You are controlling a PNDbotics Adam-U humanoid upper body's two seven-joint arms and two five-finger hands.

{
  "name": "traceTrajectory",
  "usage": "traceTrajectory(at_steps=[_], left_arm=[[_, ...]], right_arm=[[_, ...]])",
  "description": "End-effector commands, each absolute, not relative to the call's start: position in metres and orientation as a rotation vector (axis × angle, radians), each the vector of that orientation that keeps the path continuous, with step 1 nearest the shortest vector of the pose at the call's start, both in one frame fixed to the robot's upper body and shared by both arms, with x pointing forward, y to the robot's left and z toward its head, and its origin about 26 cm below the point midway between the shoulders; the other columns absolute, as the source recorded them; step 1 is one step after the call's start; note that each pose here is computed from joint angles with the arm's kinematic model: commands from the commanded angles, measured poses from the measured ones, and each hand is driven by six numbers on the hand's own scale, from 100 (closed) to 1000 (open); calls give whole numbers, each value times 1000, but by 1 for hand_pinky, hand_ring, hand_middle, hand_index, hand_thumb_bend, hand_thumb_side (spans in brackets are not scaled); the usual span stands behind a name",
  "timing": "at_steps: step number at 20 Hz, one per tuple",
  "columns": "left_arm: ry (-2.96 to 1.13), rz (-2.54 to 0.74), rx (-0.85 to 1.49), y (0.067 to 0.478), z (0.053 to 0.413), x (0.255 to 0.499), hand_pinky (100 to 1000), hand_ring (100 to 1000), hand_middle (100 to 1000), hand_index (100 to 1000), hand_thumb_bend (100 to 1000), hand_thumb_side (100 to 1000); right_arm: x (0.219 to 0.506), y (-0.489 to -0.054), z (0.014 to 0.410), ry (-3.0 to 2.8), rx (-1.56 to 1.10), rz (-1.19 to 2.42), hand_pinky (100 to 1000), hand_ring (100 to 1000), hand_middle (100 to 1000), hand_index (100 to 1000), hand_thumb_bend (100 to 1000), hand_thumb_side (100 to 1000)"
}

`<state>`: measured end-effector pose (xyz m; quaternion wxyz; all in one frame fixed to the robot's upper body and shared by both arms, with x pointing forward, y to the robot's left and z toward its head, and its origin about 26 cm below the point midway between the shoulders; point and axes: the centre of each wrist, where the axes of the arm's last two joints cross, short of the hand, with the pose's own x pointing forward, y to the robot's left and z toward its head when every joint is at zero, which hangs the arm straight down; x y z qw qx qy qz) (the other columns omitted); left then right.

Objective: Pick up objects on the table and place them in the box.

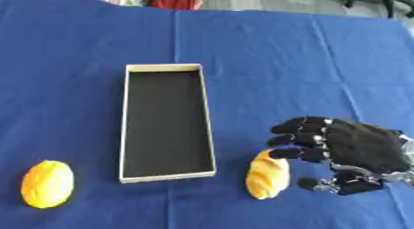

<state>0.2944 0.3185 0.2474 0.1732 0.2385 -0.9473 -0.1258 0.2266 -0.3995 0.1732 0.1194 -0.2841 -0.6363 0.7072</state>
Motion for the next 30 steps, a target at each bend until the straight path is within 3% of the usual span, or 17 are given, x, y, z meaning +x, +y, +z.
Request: traceTrajectory(at_steps=[1,7,12,19,30], left_arm=[[-2703,-390,680,319,256,291,930,767,756,865,100,565],[-2710,-382,681,319,258,291,929,767,756,866,100,565],[-2710,-376,681,319,258,291,931,766,756,865,100,565],[-2716,-368,678,319,259,292,932,765,756,864,100,565],[-2712,-359,667,319,258,292,937,764,755,862,100,565]], right_arm=[[230,-401,190,-1865,-854,2090,876,947,877,944,328,100],[229,-403,190,-1811,-831,2126,878,952,880,944,365,100],[225,-399,175,-1698,-813,2196,881,953,884,947,340,109],[225,-395,169,-1681,-852,2210,888,955,874,943,221,328],[225,-390,164,-1702,-920,2162,883,950,865,940,217,289]])
